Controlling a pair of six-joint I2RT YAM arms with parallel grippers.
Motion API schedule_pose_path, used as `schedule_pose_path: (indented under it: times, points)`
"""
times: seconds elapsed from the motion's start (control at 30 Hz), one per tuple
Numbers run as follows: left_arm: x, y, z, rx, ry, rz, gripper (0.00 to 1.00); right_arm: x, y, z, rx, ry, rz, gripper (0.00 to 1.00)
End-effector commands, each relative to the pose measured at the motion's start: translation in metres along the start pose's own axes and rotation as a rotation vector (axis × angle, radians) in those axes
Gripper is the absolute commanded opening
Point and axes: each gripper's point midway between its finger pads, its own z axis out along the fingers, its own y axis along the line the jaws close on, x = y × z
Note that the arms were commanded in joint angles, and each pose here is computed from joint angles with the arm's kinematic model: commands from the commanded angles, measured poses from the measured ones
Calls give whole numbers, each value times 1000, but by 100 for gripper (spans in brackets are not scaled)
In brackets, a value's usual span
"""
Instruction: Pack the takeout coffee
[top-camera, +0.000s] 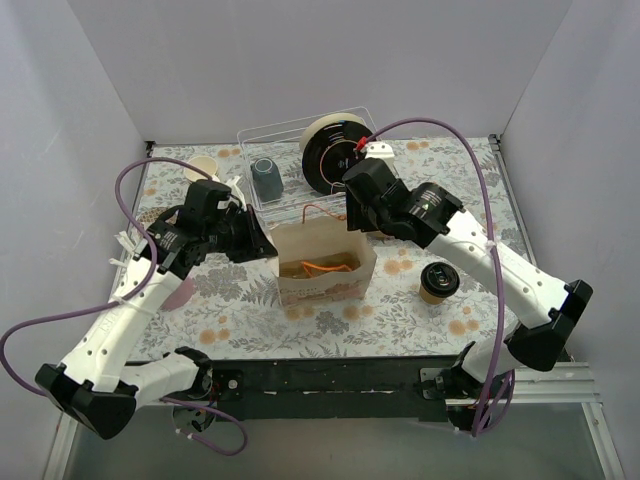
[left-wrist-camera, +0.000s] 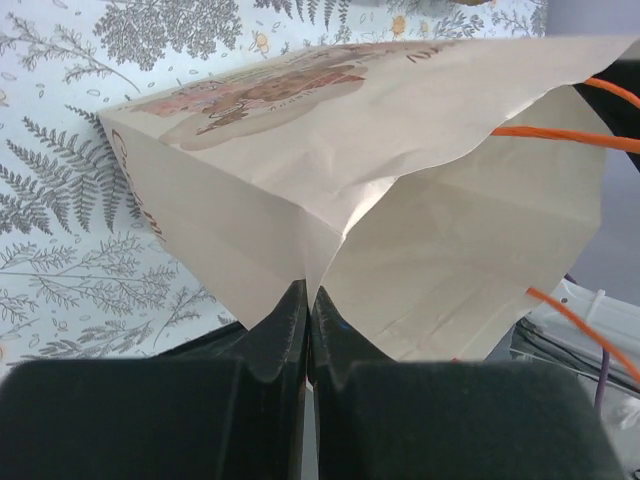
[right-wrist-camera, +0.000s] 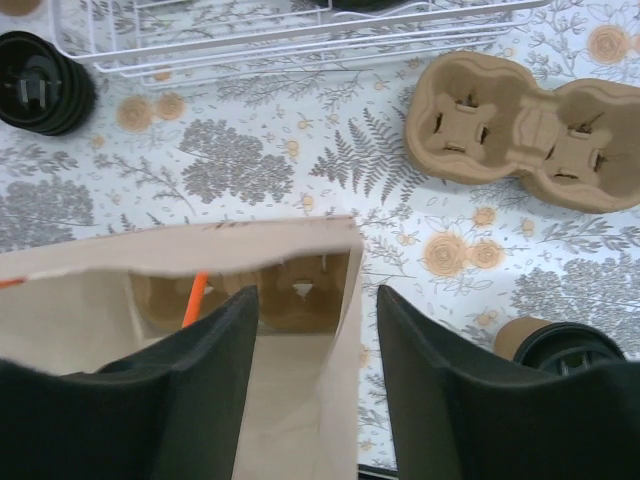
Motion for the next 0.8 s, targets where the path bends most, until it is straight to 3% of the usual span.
schedule_pose_path:
  times: [0.0,0.27,0.33,0.4,0.43,0.57,0.77]
  points:
    - [-19,-23,-17,111,-109,109,0,-4,-5,11,-17,14,-34,48]
    - [-22,-31,-22,174,-153,164,0,-5,0,9,-69,18,-48,1]
    - [-15,-29,-23,201,-176,178,0,-18,8,-7,-157,-84,-40,1]
    - [-9,-22,-17,207,-184,181,0,-5,11,-6,-209,-116,-56,1]
    - [-6,-21,-19,221,-197,193,0,-23,12,-24,-261,-217,-23,1]
    - [1,-17,-16,249,-211,246,0,-34,9,-47,-285,-354,-33,1]
    - [-17,-28,-31,296,-355,392,0,-25,23,-53,-369,-451,-163,1]
